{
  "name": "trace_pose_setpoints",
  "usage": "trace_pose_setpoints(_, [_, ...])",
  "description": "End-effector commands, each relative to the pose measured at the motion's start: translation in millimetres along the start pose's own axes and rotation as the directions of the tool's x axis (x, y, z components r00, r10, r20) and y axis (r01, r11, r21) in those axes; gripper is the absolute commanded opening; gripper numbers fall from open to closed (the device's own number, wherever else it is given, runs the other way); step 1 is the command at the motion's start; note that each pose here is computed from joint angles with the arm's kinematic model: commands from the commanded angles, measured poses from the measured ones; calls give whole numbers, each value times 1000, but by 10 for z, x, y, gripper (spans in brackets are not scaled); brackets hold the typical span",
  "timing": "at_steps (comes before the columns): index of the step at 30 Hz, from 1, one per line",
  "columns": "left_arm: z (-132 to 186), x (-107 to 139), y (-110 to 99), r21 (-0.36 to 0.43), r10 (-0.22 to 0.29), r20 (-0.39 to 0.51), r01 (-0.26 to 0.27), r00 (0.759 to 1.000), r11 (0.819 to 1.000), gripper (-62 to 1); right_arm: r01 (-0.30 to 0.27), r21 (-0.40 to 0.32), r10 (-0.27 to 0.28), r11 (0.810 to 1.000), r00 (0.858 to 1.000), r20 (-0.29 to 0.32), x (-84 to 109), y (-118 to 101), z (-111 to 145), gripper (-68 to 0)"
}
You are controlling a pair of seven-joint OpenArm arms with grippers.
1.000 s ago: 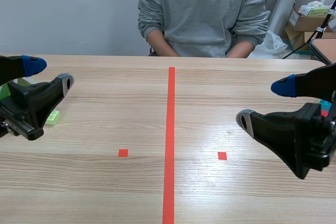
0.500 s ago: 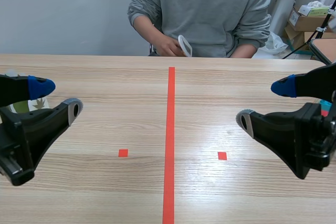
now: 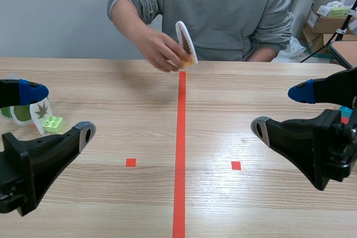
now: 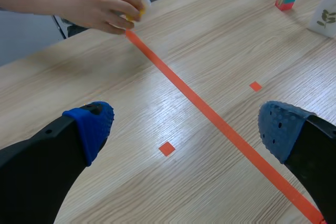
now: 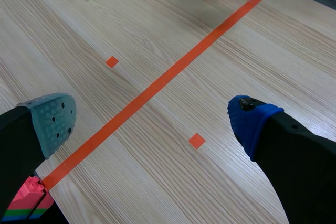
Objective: Do the leaf sorting experiment
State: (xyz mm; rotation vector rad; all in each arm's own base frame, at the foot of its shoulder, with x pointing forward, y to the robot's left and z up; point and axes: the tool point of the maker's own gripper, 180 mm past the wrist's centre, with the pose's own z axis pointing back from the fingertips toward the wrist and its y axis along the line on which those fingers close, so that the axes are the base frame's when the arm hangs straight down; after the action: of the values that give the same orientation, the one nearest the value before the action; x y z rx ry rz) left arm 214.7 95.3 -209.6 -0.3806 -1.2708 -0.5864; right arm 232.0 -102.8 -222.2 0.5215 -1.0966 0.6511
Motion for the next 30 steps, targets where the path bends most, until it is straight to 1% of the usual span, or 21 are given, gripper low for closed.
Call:
trace_pose_setpoints(1, [-4, 92, -9, -2, -2, 32, 2, 999, 1000, -6, -6, -14, 6, 1000, 1000, 20, 65, -51, 18, -84])
trace_pose_setpoints(30, [-2, 110, -14, -5, -1, 44, 2, 999, 1000, -7, -6, -14, 6, 1000, 1000, 21, 66, -51, 18, -84])
